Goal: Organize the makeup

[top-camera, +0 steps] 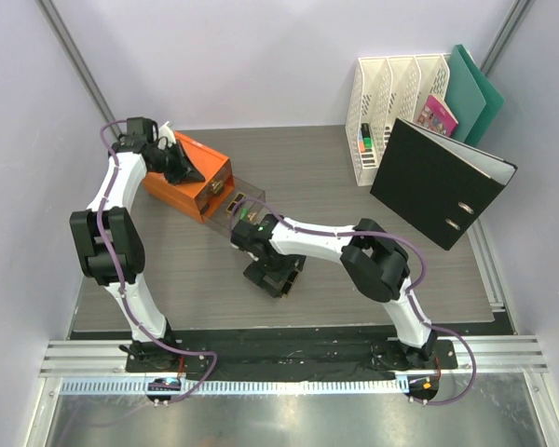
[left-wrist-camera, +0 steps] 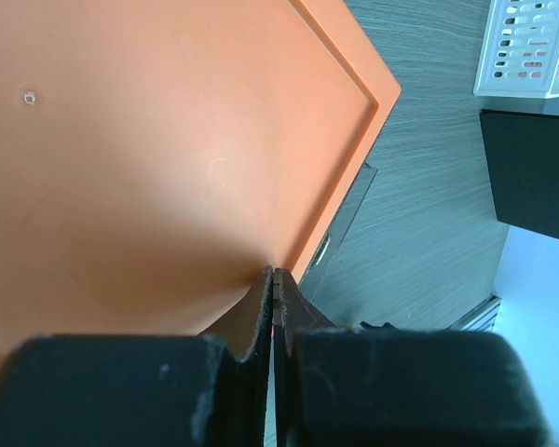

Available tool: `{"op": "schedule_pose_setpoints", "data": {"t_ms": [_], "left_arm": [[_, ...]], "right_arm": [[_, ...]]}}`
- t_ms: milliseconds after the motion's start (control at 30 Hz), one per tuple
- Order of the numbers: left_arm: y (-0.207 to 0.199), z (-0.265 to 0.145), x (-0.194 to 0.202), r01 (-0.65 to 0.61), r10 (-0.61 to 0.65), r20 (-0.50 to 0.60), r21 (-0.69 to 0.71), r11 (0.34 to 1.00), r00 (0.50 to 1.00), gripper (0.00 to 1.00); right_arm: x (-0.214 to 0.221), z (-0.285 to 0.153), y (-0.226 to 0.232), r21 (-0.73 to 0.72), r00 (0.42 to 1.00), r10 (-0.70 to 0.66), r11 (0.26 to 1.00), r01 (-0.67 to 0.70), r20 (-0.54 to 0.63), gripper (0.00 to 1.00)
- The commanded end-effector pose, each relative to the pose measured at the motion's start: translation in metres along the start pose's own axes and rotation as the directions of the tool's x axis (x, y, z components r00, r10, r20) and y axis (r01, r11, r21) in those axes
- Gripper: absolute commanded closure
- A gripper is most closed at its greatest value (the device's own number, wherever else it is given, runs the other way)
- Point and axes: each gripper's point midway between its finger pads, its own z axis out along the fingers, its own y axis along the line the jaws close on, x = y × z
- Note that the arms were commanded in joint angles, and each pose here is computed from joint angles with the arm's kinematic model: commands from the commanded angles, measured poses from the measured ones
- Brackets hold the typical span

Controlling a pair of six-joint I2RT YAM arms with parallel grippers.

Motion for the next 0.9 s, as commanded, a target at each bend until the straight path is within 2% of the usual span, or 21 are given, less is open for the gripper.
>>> {"op": "schedule_pose_setpoints", "data": {"t_ms": [0,133,233,267,300,400,700,867], "left_arm": [[0.099,0.019,0.130,0.059,-0.225,-0.412,-0.379,0.923,0.883,1.00],[0.100,0.019,0.129,0.059,-0.226,-0.410,-0.381,0.923,0.883,1.00],[0.100,0.020,0.128,0.060,-0.227,-0.409,-0.381,0.923,0.884,1.00],[0.100,0.020,0.128,0.060,-0.227,-0.411,-0.381,0.923,0.883,1.00],[0.099,0.020,0.128,0.058,-0.225,-0.410,-0.382,0.922,0.884,1.00],[0.100,0.020,0.127,0.060,-0.227,-0.409,-0.382,0.922,0.884,1.00],[0.100,0.020,0.128,0.059,-0.226,-0.410,-0.381,0.923,0.883,1.00],[0.099,0.019,0.128,0.061,-0.226,-0.408,-0.378,0.924,0.884,1.00]], "right_arm": [[-0.013,-0.001,0.005,-0.019,0.999,-0.014,1.000,0.015,0.040,0.02],[-0.007,0.003,0.006,-0.019,1.000,-0.009,1.000,0.009,0.020,0.12],[-0.004,0.004,0.006,-0.019,1.000,-0.007,1.000,0.008,0.008,0.44],[-0.005,0.003,0.007,-0.022,1.000,-0.006,1.000,0.006,0.007,0.67],[-0.004,0.003,0.007,-0.021,1.000,0.000,1.000,0.000,0.004,0.75],[-0.008,0.000,0.007,-0.017,1.000,0.009,1.000,-0.009,0.017,0.87],[-0.073,-0.043,-0.013,0.035,0.976,0.040,0.998,-0.048,0.214,0.98],[-0.132,-0.086,-0.028,-0.037,0.915,0.120,0.993,-0.115,0.386,0.99]]}}
